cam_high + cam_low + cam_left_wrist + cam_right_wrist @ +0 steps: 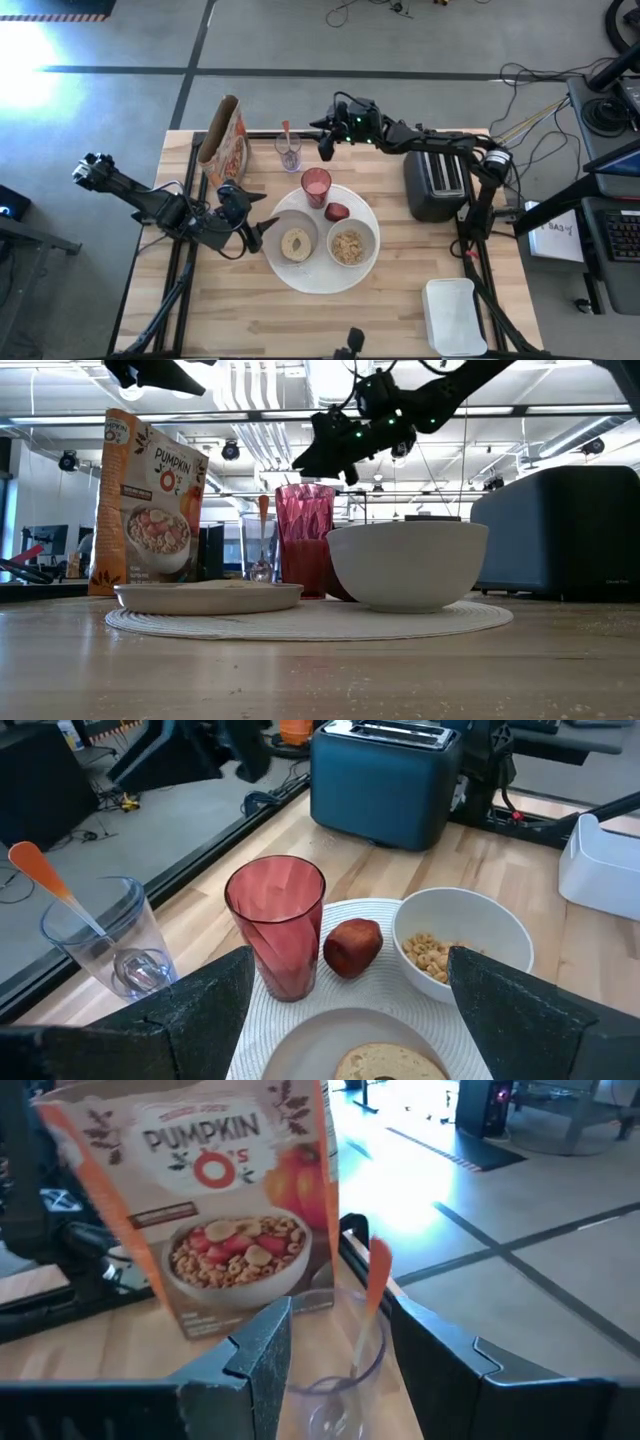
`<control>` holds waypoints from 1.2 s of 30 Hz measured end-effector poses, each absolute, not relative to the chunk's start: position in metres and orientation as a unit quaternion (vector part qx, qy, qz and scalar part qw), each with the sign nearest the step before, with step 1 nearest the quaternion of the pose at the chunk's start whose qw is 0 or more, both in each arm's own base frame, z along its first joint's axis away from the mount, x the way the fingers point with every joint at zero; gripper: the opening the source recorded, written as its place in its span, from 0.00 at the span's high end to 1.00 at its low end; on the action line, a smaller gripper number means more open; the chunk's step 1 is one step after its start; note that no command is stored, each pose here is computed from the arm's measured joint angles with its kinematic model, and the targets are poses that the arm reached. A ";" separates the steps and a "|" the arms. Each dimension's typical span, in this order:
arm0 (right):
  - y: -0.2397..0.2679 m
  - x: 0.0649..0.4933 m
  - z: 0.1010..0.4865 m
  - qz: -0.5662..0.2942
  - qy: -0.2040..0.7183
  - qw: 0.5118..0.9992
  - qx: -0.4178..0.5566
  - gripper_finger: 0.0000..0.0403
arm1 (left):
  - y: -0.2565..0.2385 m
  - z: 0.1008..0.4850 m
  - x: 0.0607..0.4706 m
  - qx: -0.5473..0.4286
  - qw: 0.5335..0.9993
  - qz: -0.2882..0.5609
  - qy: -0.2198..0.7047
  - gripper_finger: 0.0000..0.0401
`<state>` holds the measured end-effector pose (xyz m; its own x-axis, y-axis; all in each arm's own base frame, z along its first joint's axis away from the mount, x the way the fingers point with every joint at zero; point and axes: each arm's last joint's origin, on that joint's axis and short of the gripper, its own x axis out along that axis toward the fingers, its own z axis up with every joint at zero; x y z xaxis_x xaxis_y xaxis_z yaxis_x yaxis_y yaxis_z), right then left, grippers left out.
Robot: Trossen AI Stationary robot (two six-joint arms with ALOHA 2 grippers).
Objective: Arrange a breakfast setting
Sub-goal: Put the orange spoon on the white table mat to the right of the white bowl
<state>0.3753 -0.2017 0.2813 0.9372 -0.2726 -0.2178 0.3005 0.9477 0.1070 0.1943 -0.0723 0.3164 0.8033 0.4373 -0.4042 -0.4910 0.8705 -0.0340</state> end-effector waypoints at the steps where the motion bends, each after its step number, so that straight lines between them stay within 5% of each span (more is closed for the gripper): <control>1: -0.205 0.378 0.282 -0.147 0.101 0.981 0.070 0.60 | -0.072 0.316 0.194 -0.066 0.947 0.245 0.196 0.22; 17: -0.263 0.414 0.272 -0.148 0.185 0.966 0.099 0.61 | -0.072 0.316 0.194 -0.063 0.947 0.244 0.197 0.22; 36: -0.228 0.359 0.335 -0.125 0.280 0.950 0.062 0.64 | -0.010 0.349 0.212 0.068 0.927 0.275 0.246 0.22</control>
